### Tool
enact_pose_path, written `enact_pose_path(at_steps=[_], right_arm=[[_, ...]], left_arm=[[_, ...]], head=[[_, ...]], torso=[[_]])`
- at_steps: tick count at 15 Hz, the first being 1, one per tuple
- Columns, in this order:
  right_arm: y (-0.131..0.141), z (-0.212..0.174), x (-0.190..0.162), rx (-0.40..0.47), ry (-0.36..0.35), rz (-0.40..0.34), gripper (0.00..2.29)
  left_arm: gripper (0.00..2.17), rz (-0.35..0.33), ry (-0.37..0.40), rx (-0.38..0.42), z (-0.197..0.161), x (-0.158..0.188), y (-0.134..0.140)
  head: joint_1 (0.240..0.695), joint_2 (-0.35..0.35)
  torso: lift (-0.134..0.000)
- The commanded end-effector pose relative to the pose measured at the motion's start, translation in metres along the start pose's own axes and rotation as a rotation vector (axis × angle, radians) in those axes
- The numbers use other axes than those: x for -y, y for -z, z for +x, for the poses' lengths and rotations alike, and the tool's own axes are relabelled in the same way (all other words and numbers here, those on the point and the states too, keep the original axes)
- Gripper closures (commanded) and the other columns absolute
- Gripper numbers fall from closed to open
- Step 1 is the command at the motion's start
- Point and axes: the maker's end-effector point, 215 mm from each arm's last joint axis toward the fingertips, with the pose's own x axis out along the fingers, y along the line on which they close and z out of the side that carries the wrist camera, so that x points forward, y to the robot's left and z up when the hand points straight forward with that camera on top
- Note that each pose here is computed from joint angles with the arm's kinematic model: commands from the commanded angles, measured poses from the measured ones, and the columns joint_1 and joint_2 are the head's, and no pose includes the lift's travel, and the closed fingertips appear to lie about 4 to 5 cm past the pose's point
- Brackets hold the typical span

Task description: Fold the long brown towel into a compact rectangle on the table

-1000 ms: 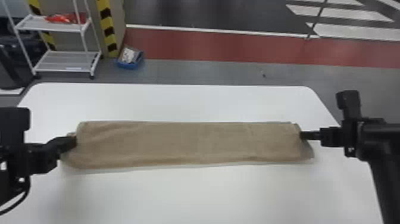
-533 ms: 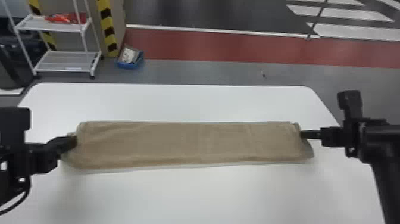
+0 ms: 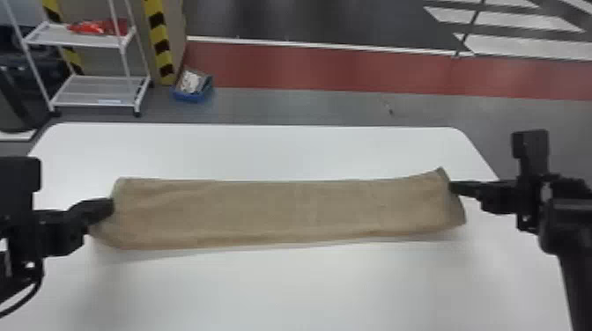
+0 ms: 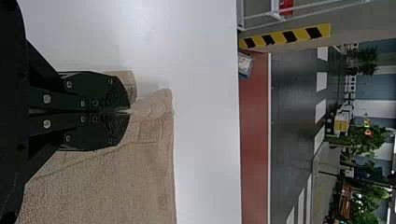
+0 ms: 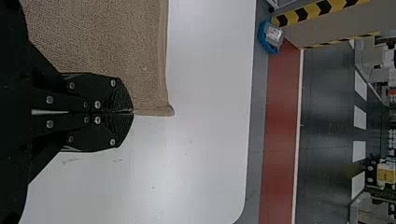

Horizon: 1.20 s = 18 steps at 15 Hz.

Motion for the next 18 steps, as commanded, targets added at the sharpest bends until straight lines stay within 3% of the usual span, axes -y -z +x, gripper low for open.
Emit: enact_pose_path(at_steps=[1,3,7,12,13,16,18], right_arm=[[-0.014,0.002,-0.005,0.071,-0.001,-0.036,1.66],[-0.023,0.006,-0.008,0.111,0.007,-0.056,1.66],[0.0,0.025,-0.021,0.028,-0.014,-0.06,1.66],[0.006,0.028,-0.02,-0.009,-0.011,-0.058,1.64],[0.007,0.027,-0.02,-0.017,-0.01,-0.047,1.37],[0.015,0.026,-0.016,-0.024,-0.001,-0.041,0.05],[0.018,0.02,-0.013,-0.03,0.008,-0.031,0.01]], left_arm=[[1.2,-0.007,0.0,0.006,-0.001,-0.001,-0.003],[1.2,-0.01,0.008,0.01,-0.002,-0.002,-0.004],[1.2,-0.009,0.003,-0.012,0.002,-0.004,0.009],[1.2,-0.003,-0.001,-0.022,0.005,-0.006,0.016],[1.2,0.002,-0.008,-0.023,0.005,-0.008,0.016],[0.89,0.002,-0.006,-0.017,0.006,-0.007,0.014],[0.48,0.002,-0.004,-0.014,0.006,-0.006,0.013]], head=[[0.695,-0.129],[0.695,-0.123],[0.695,-0.111],[0.695,-0.098],[0.695,-0.098],[0.695,-0.099],[0.695,-0.103]], torso=[[-0.124],[-0.124],[-0.124],[-0.124],[-0.124],[-0.124],[-0.124]])
